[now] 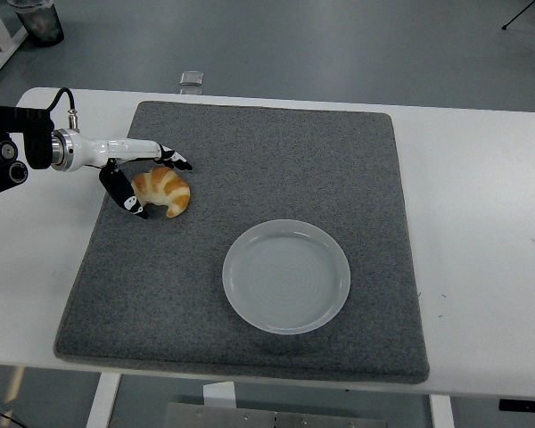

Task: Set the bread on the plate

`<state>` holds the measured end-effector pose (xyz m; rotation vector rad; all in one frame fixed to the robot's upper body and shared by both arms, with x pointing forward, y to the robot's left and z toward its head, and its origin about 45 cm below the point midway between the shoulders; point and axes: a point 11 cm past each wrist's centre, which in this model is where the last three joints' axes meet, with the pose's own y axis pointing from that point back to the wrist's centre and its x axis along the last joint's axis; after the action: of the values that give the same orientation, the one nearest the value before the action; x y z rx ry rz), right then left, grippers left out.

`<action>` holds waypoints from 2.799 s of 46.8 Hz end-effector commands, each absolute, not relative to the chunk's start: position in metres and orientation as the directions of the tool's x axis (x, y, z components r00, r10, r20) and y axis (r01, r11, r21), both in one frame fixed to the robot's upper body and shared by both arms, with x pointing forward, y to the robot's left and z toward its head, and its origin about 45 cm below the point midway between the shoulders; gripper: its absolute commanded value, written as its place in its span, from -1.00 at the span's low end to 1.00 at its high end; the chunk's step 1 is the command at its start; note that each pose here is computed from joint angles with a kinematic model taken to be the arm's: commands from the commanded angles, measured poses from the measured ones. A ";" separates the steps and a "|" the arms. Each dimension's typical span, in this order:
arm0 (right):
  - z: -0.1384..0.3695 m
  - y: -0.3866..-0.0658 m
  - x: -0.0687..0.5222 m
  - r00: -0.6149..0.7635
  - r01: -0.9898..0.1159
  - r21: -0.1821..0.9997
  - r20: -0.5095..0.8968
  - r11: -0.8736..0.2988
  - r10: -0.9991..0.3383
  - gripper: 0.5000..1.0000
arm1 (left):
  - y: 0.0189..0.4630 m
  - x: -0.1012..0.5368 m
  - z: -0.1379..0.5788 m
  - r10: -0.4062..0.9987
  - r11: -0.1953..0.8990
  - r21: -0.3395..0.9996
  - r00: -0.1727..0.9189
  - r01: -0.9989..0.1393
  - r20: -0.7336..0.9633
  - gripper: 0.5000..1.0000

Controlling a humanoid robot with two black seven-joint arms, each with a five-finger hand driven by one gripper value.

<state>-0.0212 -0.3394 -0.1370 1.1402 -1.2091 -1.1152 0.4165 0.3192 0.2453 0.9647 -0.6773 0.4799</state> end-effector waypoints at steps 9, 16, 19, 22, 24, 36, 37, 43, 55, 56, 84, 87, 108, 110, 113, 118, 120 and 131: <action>-0.137 -0.339 -0.021 0.043 0.019 0.995 0.097 0.098 -0.994 0.81 | 0.315 0.420 0.238 0.079 0.490 0.576 0.691 -0.654 0.718 0.93; -0.137 -0.339 -0.021 0.043 0.019 0.995 0.099 0.100 -0.994 0.81 | 0.312 0.425 0.235 0.082 0.484 0.557 0.668 -0.675 0.739 0.94; -0.137 -0.339 -0.021 0.043 0.019 0.995 0.097 0.098 -0.994 0.81 | 0.312 0.426 0.235 0.084 0.484 0.553 0.665 -0.678 0.742 0.94; -0.137 -0.339 -0.021 0.043 0.019 0.995 0.097 0.098 -0.994 0.81 | 0.310 0.427 0.235 0.083 0.486 0.553 0.666 -0.677 0.742 0.93; -0.137 -0.339 -0.021 0.043 0.019 0.995 0.099 0.100 -0.994 0.81 | 0.310 0.427 0.234 0.082 0.486 0.552 0.664 -0.678 0.743 0.93; -0.137 -0.339 -0.021 0.043 0.019 0.995 0.099 0.100 -0.994 0.81 | 0.311 0.427 0.226 0.085 0.477 0.549 0.657 -0.687 0.749 0.90; -0.137 -0.339 -0.021 0.043 0.019 0.995 0.099 0.100 -0.994 0.81 | 0.312 0.427 0.225 0.081 0.474 0.550 0.656 -0.688 0.751 0.90; -0.137 -0.339 -0.021 0.043 0.019 0.995 0.099 0.100 -0.994 0.81 | 0.306 0.426 0.218 0.049 0.479 0.561 0.658 -0.676 0.751 0.83; -0.137 -0.339 -0.021 0.043 0.019 0.995 0.099 0.100 -0.994 0.81 | 0.303 0.428 0.219 0.025 0.478 0.549 0.636 -0.686 0.771 0.57; -0.137 -0.339 -0.021 0.043 0.019 0.995 0.099 0.100 -0.994 0.81 | 0.301 0.428 0.218 0.023 0.480 0.549 0.636 -0.684 0.771 0.53; -0.137 -0.339 -0.021 0.041 0.018 0.995 0.099 0.100 -0.994 0.81 | 0.295 0.435 0.224 -0.018 0.484 0.517 0.583 -0.706 0.813 -1.00; -0.137 -0.339 -0.021 0.043 0.019 0.995 0.099 0.100 -0.994 0.81 | 0.295 0.436 0.224 -0.027 0.484 0.517 0.579 -0.706 0.815 -1.00; -0.137 -0.339 -0.021 0.043 0.019 0.995 0.099 0.100 -0.994 0.81 | 0.290 0.455 0.258 -0.002 0.487 0.435 0.497 -0.757 0.868 -1.00; -0.137 -0.339 -0.021 0.043 0.019 0.995 0.099 0.100 -0.994 0.81 | 0.288 0.457 0.263 -0.001 0.492 0.425 0.488 -0.759 0.873 -1.00; -0.137 -0.339 -0.021 0.043 0.019 0.995 0.099 0.100 -0.994 0.81 | 0.284 0.461 0.275 0.005 0.501 0.404 0.470 -0.765 0.883 -1.00; -0.137 -0.339 -0.021 0.043 0.019 0.995 0.099 0.100 -0.994 0.81 | 0.280 0.468 0.298 0.022 0.512 0.369 0.441 -0.776 0.897 -1.00; -0.137 -0.339 -0.021 0.043 0.019 0.995 0.099 0.100 -0.994 0.81 | 0.278 0.471 0.308 0.036 0.520 0.348 0.427 -0.780 0.903 -1.00; -0.137 -0.339 -0.021 0.043 0.019 0.995 0.099 0.100 -0.994 0.81 | 0.267 0.480 0.365 0.109 0.568 0.272 0.399 -0.777 0.911 -1.00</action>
<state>-0.0213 -0.3394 -0.1370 1.1402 -1.2088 -1.1152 0.4797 0.2701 0.3502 0.8196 -1.0164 0.6373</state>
